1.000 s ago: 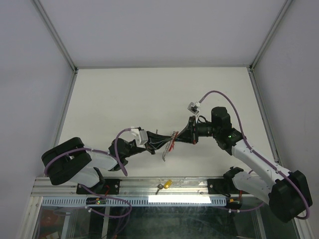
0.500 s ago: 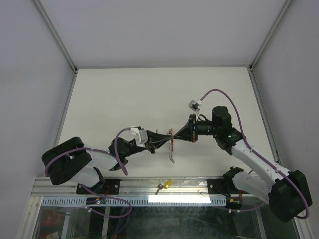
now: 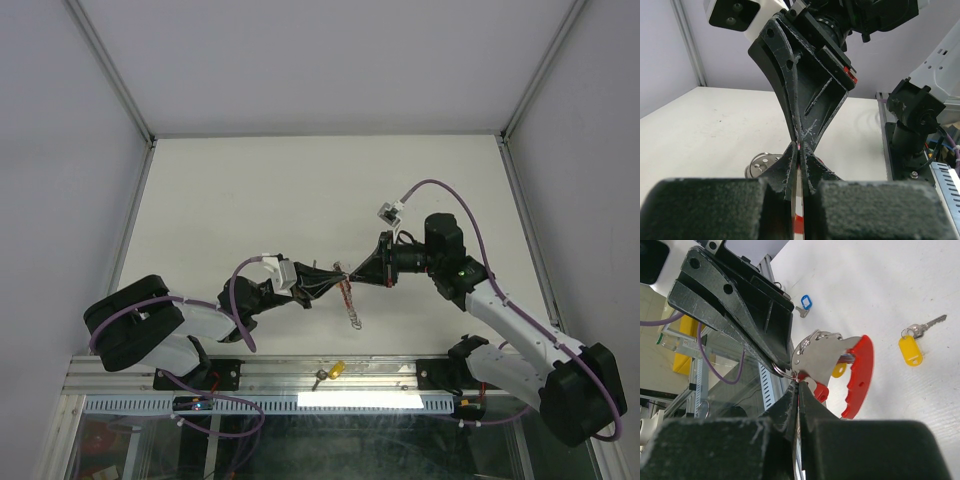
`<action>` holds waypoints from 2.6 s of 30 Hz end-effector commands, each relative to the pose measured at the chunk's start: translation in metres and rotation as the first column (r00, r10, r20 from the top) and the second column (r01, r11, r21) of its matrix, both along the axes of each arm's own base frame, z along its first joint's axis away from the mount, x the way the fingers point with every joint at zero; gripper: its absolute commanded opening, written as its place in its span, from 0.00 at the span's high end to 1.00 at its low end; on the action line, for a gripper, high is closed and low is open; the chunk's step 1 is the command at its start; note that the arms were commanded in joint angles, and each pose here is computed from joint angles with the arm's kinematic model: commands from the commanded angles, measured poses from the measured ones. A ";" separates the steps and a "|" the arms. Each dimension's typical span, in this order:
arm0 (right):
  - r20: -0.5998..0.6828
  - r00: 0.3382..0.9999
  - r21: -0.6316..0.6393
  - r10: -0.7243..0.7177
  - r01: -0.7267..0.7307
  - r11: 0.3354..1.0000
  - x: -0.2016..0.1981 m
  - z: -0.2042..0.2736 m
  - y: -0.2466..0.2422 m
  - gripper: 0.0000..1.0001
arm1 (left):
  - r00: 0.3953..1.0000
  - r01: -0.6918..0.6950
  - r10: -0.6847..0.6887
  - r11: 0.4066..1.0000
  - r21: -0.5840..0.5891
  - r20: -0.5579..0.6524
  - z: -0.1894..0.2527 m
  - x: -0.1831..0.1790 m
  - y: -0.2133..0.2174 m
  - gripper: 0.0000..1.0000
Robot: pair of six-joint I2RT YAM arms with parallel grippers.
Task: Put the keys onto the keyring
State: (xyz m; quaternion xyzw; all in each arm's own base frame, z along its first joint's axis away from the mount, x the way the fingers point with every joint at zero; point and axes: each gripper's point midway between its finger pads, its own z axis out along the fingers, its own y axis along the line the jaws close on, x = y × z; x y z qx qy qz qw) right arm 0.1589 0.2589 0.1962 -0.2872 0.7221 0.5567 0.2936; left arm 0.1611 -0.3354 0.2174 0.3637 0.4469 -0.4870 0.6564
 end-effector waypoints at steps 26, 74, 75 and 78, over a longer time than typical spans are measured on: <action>-0.046 0.997 0.069 0.065 -0.062 0.996 -0.010 0.040 0.005 1.00 | 0.989 0.048 -0.017 0.976 -0.214 0.146 0.061 -0.012 0.010 1.00; -0.058 0.998 0.002 -0.035 0.036 0.999 0.010 0.011 0.002 1.00 | 0.986 0.051 -0.015 0.975 -0.217 0.168 0.064 -0.015 0.013 1.00; -0.060 0.998 0.003 -0.029 0.029 1.000 0.008 0.010 0.002 1.00 | 0.986 0.049 -0.012 0.975 -0.215 0.168 0.064 -0.015 0.013 1.00; -0.072 0.997 0.005 0.003 -0.002 1.000 0.002 0.010 0.002 1.00 | 0.986 0.047 -0.011 0.976 -0.214 0.165 0.063 -0.015 0.014 1.00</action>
